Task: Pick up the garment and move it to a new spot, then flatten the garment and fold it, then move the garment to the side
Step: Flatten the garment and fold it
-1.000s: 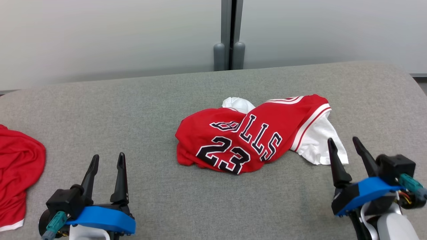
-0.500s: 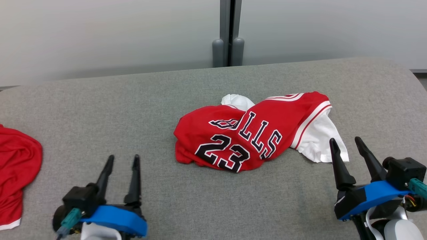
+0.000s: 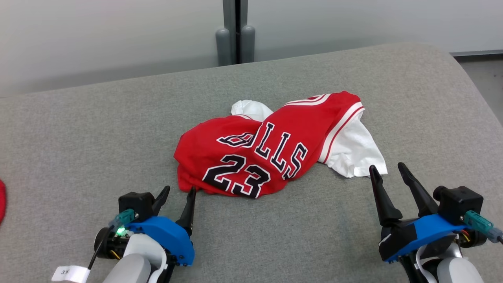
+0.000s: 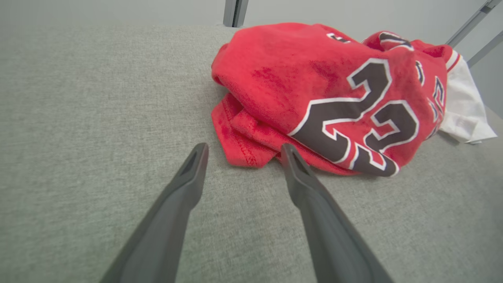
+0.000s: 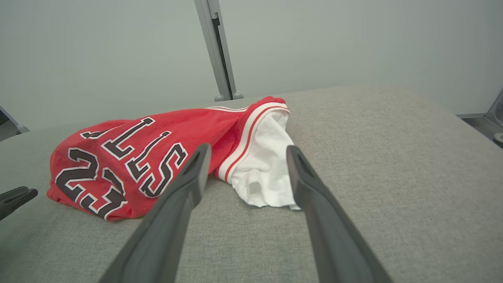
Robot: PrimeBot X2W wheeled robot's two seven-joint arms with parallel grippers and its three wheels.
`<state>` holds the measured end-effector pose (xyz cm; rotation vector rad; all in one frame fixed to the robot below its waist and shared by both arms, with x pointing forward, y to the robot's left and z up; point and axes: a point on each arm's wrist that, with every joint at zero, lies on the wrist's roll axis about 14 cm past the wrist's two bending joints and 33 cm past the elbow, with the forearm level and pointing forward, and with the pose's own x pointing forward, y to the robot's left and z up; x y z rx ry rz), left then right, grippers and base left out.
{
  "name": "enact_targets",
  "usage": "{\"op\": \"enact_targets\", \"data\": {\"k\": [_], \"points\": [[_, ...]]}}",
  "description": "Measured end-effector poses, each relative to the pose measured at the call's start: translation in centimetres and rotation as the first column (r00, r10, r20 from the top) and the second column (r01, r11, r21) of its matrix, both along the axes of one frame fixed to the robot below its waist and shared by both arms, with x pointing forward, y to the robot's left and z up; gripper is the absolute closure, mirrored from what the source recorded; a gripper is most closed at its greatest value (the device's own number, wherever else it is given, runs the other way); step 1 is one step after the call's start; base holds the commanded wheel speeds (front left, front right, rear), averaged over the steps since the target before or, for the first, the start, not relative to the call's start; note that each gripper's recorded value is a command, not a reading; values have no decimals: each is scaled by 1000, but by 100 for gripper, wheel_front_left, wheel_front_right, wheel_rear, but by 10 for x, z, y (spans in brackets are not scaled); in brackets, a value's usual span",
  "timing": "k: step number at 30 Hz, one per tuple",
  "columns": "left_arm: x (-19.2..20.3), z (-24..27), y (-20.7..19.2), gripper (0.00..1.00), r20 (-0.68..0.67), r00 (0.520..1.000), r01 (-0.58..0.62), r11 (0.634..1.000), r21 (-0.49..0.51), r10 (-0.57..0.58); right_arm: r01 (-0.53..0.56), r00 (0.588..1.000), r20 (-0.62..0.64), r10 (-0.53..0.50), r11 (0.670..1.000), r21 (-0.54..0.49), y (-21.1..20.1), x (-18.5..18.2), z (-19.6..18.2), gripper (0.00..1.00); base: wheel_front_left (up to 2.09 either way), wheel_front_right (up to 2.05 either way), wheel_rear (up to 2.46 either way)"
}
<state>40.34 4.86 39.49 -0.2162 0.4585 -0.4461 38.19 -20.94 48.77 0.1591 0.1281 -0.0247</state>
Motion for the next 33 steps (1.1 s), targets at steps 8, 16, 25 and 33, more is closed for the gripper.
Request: {"op": "enact_targets", "data": {"k": [8, 16, 25, 33], "points": [[20, -27, -3, 0, -109, 994, 0, 999, 49, 5, 38, 999, -11, -38, 999, 5, -11, -4, -6, 0, 0, 0, 0], [29, -38, -14, 100, -200, 980, 33, 998, 62, -20, 61, 998, -16, -61, 998, 6, -18, -7, -10, 0, 0, 0, 0], [50, 43, -23, 100, 57, 997, -49, 982, -183, 61, 31, 999, 14, -32, 999, 29, -8, 0, -3, 0, 0, 0, 0], [36, 133, -19, 100, 291, 953, 5, 956, -294, 85, -20, 999, 44, 19, 999, 30, 8, 9, 9, 0, 0, 0, 0]]}}
